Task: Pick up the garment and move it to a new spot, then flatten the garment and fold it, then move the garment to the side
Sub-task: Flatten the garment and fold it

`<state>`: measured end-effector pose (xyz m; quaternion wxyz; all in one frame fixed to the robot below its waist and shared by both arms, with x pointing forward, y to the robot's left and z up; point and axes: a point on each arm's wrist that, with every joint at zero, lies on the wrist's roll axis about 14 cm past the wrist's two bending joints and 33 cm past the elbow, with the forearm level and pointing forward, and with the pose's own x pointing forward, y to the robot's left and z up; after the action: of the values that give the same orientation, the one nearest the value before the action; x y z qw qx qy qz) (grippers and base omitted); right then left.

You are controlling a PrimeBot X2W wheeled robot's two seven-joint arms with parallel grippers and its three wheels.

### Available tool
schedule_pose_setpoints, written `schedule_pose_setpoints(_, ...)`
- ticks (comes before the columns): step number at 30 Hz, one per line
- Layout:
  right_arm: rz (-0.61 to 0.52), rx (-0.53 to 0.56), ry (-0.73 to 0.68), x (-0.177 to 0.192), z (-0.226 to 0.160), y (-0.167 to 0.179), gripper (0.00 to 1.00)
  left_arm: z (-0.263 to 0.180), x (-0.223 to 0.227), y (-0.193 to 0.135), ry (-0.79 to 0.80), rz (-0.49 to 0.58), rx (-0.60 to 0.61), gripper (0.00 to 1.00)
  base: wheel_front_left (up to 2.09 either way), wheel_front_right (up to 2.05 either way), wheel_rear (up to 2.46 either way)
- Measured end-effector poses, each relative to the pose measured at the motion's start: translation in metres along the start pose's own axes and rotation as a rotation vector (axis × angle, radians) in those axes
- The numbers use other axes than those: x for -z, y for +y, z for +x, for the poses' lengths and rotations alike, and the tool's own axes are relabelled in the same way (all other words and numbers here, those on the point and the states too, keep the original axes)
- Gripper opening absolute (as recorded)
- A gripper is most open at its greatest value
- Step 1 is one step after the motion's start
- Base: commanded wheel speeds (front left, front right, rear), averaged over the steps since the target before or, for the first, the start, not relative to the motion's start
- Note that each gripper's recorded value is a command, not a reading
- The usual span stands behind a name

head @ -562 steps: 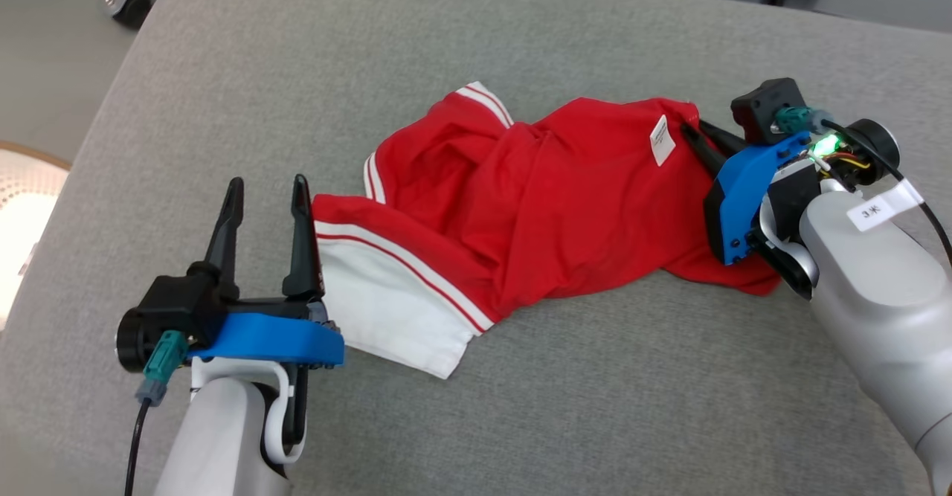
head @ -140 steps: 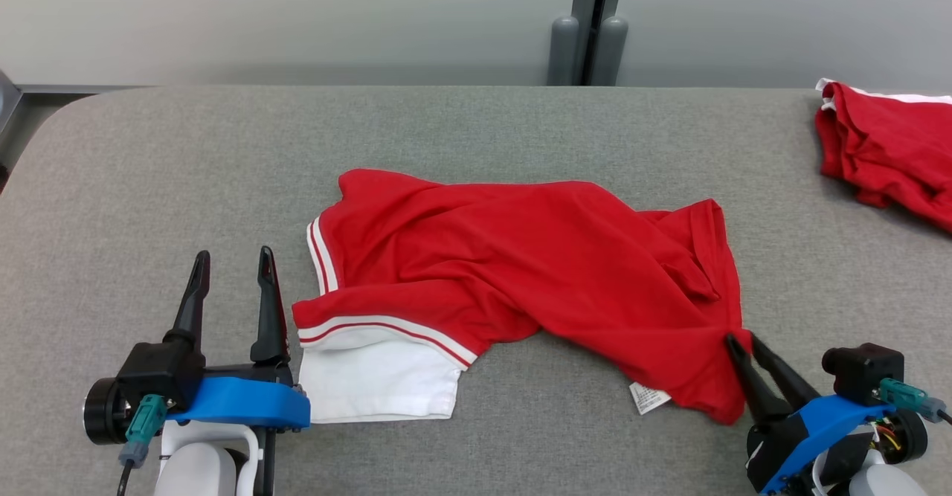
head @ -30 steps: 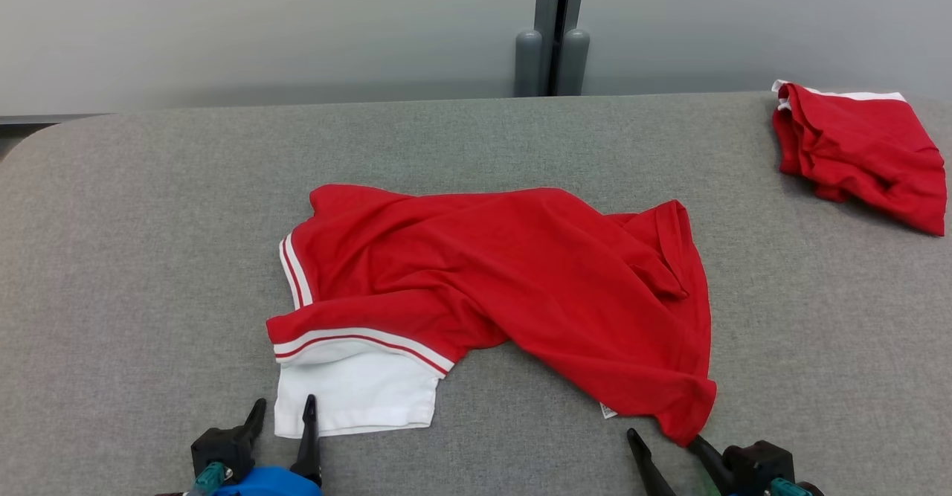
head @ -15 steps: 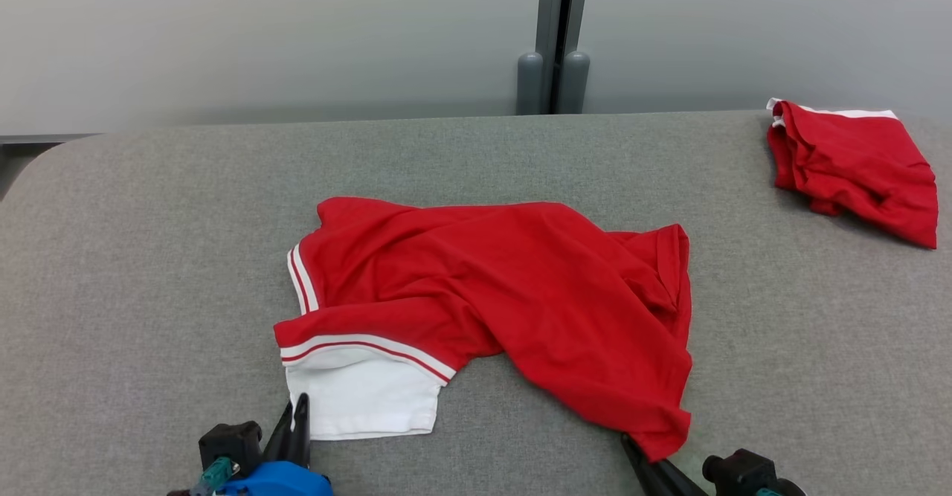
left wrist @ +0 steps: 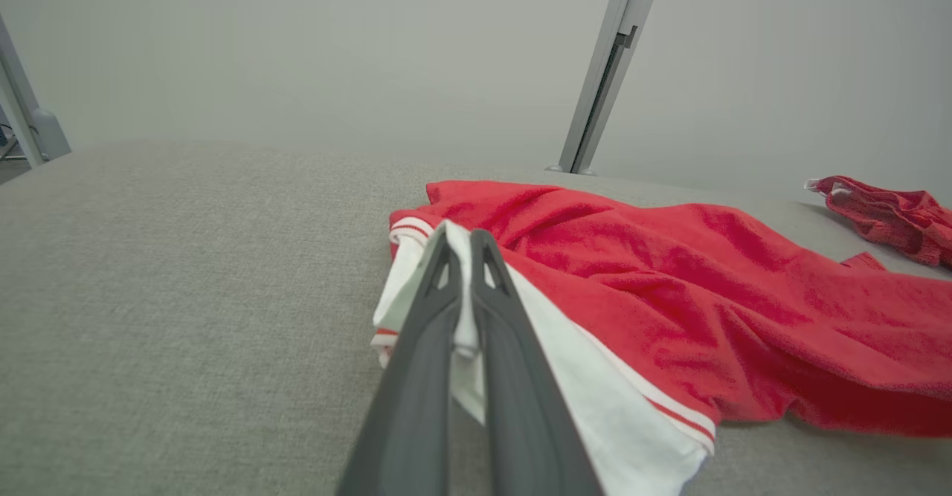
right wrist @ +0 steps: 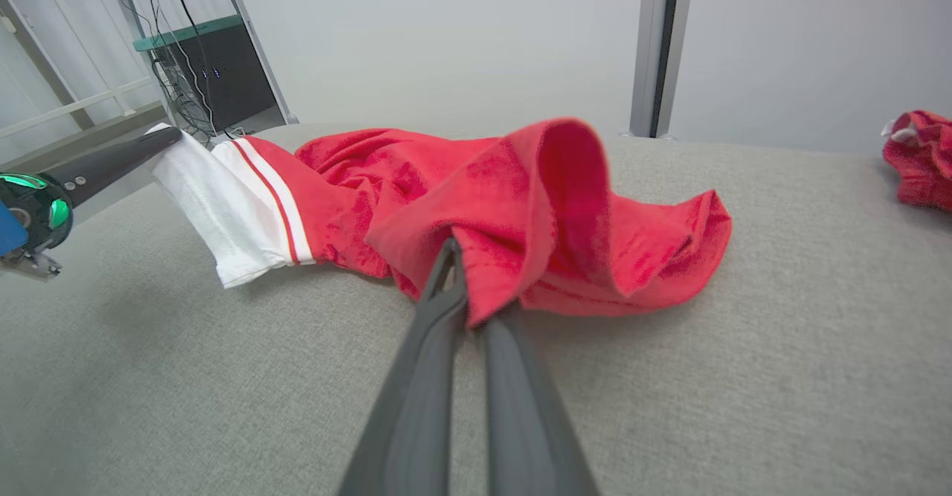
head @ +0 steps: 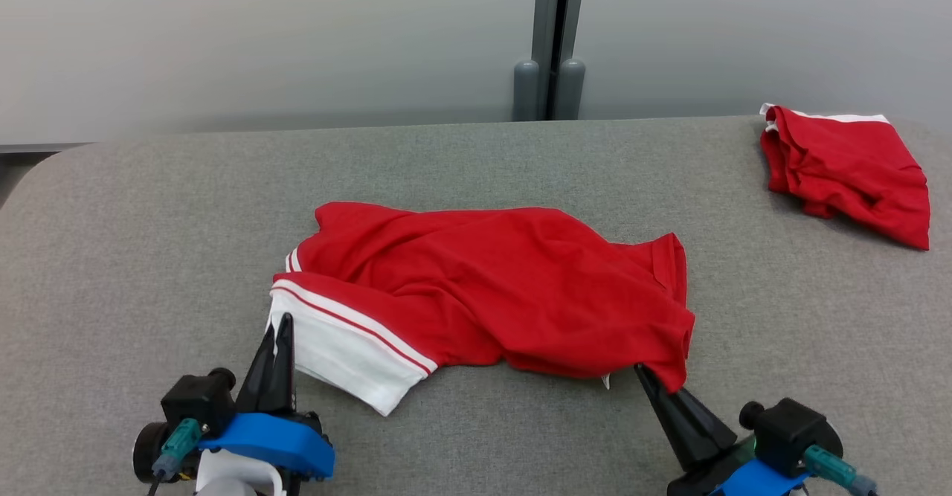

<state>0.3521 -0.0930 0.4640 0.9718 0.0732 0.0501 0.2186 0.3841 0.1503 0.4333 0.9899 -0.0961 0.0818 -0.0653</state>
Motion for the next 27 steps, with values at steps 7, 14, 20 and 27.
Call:
schedule_pose_setpoints(7, -0.049, -0.011, -0.09, -0.044, 0.019, -0.014, 0.0, 0.028, -0.053, -0.015, -0.147, -0.01, 0.065, 0.0, 0.0, 0.0, 0.0)
schedule_pose_setpoints(14, -0.111, -0.023, -0.23, -0.108, 0.07, -0.039, 0.0, 0.095, -0.134, -0.035, -0.288, 0.049, 0.178, 0.0, 0.0, 0.0, 0.0)
schedule_pose_setpoints(20, -0.174, 0.01, -0.326, -0.167, 0.143, -0.088, 0.0, 0.179, -0.218, -0.05, -0.43, 0.144, 0.255, 0.0, 0.0, 0.0, 0.0)
schedule_pose_setpoints(27, -0.195, 0.038, -0.395, -0.213, 0.213, -0.126, 0.0, 0.236, -0.294, -0.05, -0.578, 0.204, 0.252, 0.0, 0.0, 0.0, 0.0)
